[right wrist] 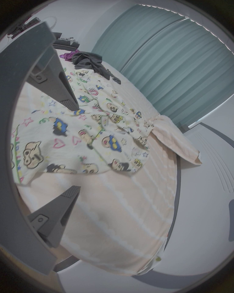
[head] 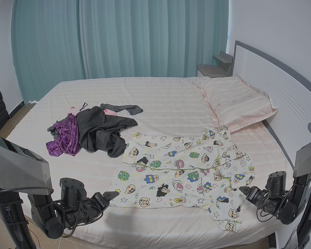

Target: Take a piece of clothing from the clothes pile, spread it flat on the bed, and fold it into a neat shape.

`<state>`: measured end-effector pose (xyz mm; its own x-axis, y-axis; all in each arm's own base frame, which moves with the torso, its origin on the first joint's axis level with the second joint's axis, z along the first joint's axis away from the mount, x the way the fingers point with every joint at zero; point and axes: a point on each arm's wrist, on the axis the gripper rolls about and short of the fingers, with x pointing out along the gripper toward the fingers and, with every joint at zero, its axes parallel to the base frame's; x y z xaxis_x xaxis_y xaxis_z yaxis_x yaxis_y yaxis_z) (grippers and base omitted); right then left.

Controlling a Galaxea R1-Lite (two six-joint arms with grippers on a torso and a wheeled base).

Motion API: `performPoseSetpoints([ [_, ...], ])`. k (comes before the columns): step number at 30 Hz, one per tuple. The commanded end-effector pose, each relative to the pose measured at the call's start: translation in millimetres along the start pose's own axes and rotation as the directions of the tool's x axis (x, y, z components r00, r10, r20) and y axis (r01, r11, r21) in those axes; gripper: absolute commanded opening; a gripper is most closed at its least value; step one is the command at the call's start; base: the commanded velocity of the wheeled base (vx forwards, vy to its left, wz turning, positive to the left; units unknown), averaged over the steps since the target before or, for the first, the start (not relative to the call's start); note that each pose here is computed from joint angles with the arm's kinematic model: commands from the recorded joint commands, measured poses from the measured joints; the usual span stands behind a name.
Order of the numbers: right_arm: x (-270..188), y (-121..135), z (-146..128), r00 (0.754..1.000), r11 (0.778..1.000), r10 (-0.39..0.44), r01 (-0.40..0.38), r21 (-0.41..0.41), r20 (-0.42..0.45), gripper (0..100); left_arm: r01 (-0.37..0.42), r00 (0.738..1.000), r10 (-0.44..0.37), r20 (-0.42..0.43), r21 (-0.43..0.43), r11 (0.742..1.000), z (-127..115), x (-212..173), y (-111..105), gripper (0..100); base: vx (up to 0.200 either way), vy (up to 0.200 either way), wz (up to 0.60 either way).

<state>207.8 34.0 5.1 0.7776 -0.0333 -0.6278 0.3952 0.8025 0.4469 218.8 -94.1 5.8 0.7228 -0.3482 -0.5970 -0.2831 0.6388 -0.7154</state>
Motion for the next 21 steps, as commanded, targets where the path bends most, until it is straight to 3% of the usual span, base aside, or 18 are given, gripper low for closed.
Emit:
performPoseSetpoints([
  [1, 7.5, -9.1, -13.9, 0.996, 0.998, -0.063, 0.061, -0.022, -0.063, 100, 0.001, 1.000, -0.001, 0.002, -0.001, 1.000, 0.3, 0.2, -0.3, 100, 0.000, 0.000, 0.00],
  [3, 7.6, -9.0, -14.4, 0.996, 0.998, -0.062, 0.060, -0.022, -0.066, 100, 0.003, 1.000, -0.003, 0.003, -0.002, 1.000, 0.5, 0.4, -0.5, 100, 0.000, 0.000, 0.00],
  [12, 6.2, -7.0, -13.4, 0.997, 0.999, -0.046, 0.045, -0.020, -0.061, 100, 0.001, 1.000, -0.001, 0.002, -0.002, 1.000, 0.4, 0.6, -0.3, 100, -0.200, 0.000, 0.00],
  [21, 6.3, -4.0, -12.3, 0.999, 1.000, -0.020, 0.021, 0.014, -0.045, 100, 0.001, 1.000, -0.001, 0.002, -0.002, 1.000, 0.4, 1.6, -0.3, 100, 0.000, 0.000, 0.00],
])
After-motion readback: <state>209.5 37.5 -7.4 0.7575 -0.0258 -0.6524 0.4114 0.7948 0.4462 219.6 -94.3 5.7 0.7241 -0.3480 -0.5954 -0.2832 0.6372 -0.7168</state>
